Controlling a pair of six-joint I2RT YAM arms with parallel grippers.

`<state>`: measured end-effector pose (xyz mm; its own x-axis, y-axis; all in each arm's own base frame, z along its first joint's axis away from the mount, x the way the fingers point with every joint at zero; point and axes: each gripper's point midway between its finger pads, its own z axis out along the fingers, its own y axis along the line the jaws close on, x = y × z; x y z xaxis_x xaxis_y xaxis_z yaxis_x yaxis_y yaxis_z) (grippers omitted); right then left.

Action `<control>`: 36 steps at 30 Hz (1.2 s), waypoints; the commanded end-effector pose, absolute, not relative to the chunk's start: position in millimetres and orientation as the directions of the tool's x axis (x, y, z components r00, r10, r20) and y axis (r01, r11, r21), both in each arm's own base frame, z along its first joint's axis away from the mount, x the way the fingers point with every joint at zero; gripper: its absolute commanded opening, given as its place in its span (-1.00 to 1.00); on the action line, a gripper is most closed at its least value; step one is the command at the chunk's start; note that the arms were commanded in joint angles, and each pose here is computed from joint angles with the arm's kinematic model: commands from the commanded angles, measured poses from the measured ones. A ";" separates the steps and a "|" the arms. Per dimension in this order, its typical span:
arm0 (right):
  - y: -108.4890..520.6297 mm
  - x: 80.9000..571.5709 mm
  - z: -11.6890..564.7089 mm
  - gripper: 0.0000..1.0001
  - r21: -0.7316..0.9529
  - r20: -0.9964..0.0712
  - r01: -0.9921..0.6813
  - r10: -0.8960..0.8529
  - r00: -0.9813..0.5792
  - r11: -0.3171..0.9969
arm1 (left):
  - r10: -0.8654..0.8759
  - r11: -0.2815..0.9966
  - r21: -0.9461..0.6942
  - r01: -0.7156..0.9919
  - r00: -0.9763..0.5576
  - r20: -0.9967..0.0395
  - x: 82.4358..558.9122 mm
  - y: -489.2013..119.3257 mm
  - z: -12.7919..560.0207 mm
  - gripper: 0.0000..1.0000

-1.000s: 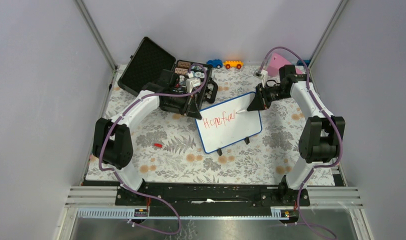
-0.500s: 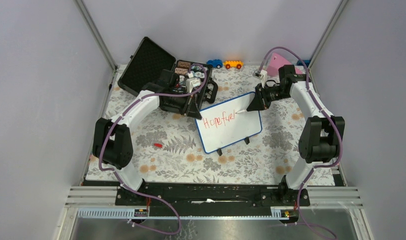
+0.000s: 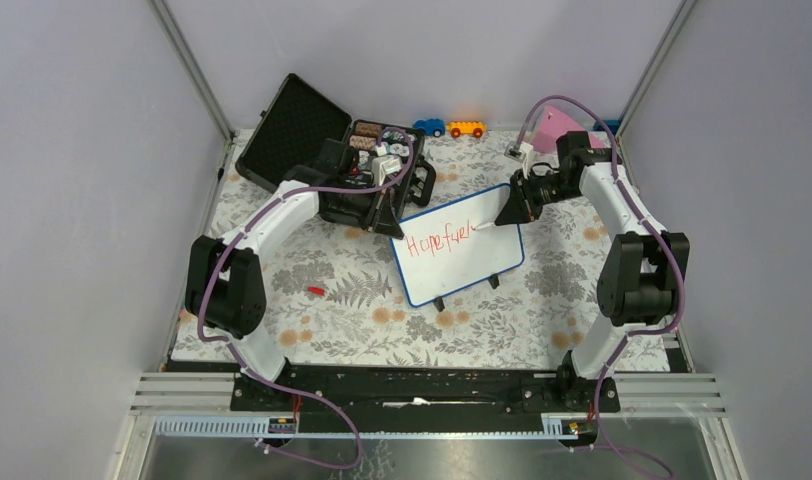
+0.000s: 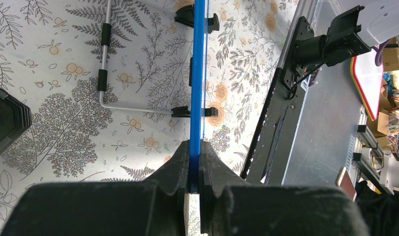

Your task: Write a sentence on the whiteboard

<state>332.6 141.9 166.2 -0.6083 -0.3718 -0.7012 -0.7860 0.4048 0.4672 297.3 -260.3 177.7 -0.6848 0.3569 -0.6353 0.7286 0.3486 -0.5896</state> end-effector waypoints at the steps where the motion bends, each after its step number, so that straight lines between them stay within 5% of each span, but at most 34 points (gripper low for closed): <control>1: 140.5 331.3 160.5 -1.00 0.450 -0.693 -0.799 -0.408 -0.594 0.399 | 0.376 0.336 -0.554 0.762 -0.648 -0.663 299.1 -263.9 178.4 -1.00; 36: 153.7 317.2 153.6 -1.00 0.461 -0.674 -0.812 -0.454 -0.583 0.359 | 0.376 0.337 -0.550 0.764 -0.645 -0.665 299.0 -263.4 179.0 -1.00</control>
<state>320.4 149.4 153.5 -0.5932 -0.4409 -0.6736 -0.8031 0.3826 0.4568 297.3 -260.3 177.7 -0.6845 0.3570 -0.6356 0.7289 0.3484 -0.5893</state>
